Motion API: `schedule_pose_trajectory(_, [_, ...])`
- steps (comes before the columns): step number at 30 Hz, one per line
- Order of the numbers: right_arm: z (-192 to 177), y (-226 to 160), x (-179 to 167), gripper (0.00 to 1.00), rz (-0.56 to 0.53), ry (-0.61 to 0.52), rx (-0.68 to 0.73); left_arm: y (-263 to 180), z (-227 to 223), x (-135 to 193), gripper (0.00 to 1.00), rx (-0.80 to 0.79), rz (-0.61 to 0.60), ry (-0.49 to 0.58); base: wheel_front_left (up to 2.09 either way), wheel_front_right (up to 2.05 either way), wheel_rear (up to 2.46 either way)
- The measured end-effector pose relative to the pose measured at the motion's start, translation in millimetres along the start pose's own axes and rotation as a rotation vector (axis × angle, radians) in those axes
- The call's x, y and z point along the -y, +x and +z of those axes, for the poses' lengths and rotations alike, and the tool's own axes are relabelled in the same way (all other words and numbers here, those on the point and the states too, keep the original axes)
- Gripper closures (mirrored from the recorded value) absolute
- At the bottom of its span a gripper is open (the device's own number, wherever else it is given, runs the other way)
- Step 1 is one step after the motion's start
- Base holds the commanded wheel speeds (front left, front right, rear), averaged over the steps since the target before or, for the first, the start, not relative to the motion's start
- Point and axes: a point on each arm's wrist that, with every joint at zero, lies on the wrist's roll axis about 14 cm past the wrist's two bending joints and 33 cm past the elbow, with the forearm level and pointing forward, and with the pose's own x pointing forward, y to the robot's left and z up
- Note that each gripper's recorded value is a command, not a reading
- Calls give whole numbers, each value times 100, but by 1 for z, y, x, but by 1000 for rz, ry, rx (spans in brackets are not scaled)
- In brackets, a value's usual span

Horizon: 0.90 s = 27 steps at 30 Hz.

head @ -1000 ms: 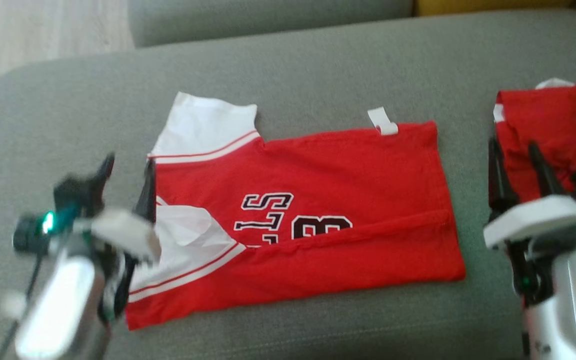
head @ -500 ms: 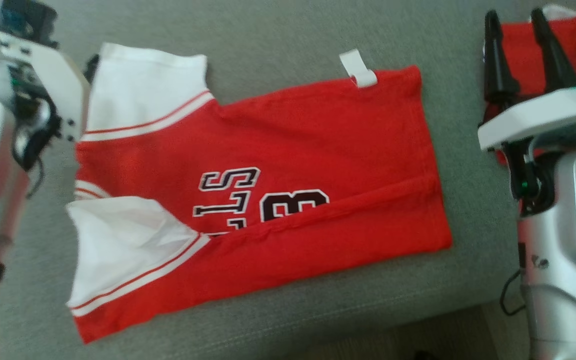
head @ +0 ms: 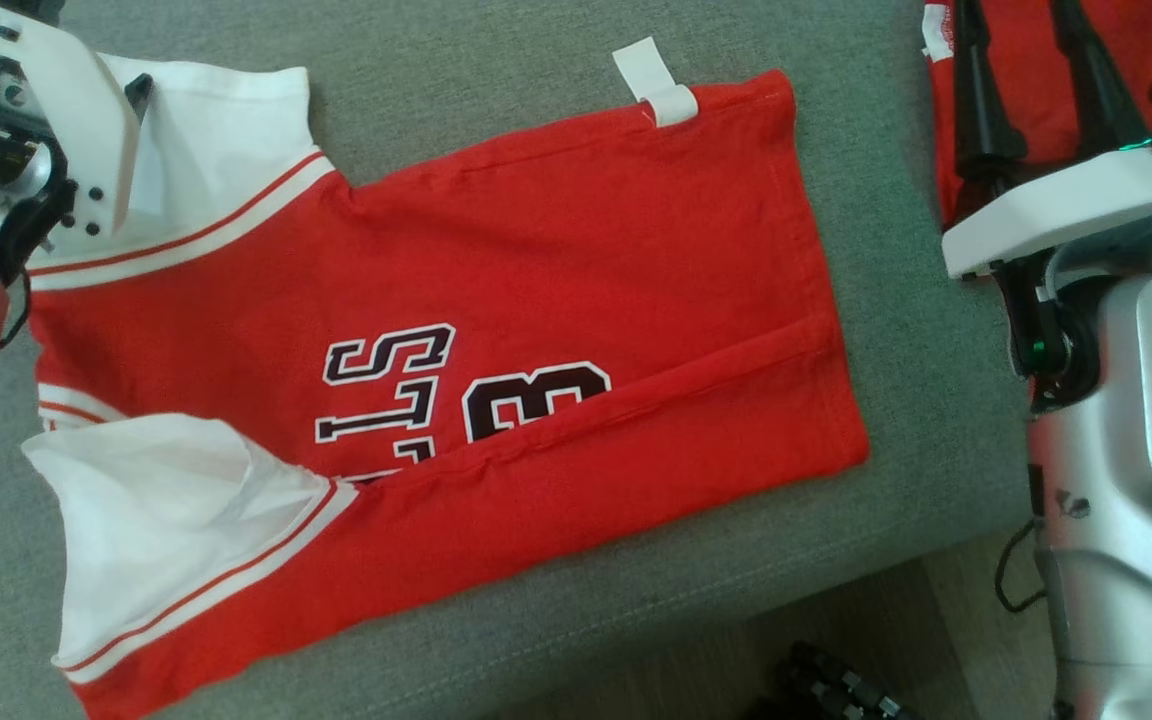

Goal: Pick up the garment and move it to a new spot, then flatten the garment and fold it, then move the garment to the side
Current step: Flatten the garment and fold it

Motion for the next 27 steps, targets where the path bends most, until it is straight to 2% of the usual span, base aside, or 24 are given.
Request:
schedule_pose_trajectory(3, [-1, 0, 0, 0, -2, 1, -3, 1, -2, -1, 0, -12, 4, 13, 0, 0, 0])
schedule_pose_trajectory(13, [2, 4, -1, 0, 3, 2, 5, -1, -16, -38, 0, -59, 101, -19, 0, 0, 0])
schedule_pose_trajectory(19, [3, 6, -3, 0, 7, 4, 8, -3, -27, -39, 0, -89, 100, -78, 0, 0, 0])
schedule_pose_trajectory(27, [2, 5, -2, 0, 5, 4, 3, 1, -17, -27, 0, -54, 64, -122, 0, 0, 0])
